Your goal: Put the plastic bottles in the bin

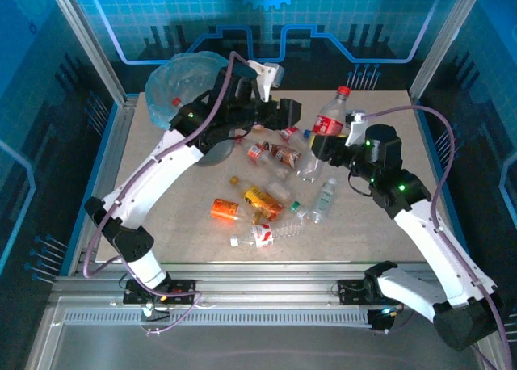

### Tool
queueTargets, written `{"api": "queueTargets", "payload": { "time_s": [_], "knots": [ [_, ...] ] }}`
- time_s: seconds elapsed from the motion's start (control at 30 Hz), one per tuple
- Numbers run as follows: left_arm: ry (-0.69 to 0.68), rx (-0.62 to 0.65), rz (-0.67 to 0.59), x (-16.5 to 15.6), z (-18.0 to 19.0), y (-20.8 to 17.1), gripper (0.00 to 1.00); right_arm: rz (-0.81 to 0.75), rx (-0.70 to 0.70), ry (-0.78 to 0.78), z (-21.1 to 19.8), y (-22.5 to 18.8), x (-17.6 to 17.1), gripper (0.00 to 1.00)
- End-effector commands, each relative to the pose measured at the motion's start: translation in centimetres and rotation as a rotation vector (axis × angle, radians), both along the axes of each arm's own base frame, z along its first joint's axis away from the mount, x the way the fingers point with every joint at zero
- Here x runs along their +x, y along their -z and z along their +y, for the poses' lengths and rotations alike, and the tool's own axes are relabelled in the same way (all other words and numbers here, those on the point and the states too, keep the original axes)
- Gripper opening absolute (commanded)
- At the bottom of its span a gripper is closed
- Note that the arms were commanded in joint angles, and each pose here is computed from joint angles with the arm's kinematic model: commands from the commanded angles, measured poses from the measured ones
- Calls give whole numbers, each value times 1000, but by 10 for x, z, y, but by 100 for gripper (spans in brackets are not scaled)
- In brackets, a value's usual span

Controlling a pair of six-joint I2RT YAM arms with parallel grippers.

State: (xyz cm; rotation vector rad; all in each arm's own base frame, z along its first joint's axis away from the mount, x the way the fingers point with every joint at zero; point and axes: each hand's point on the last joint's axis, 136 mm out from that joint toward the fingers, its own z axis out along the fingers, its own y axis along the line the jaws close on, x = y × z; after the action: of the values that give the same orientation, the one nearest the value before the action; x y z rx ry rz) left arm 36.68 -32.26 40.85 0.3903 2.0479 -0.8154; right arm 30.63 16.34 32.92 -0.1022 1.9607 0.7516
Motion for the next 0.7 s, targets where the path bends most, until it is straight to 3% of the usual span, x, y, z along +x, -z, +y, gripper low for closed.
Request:
{"api": "queueTargets", "payload": {
  "time_s": [0.0, 0.4, 0.67],
  "knots": [
    [94, -115, 14, -24, -4, -35, 70, -157, -45, -215, 29, -22, -26, 53],
    [194, -197, 33, -46, -8, -52, 69, -257, -83, -462, 70, -38, -69, 51],
    [153, -158, 34, -45, 1, -43, 52, -264, -100, -526, 83, -37, -78, 51]
  ]
}}
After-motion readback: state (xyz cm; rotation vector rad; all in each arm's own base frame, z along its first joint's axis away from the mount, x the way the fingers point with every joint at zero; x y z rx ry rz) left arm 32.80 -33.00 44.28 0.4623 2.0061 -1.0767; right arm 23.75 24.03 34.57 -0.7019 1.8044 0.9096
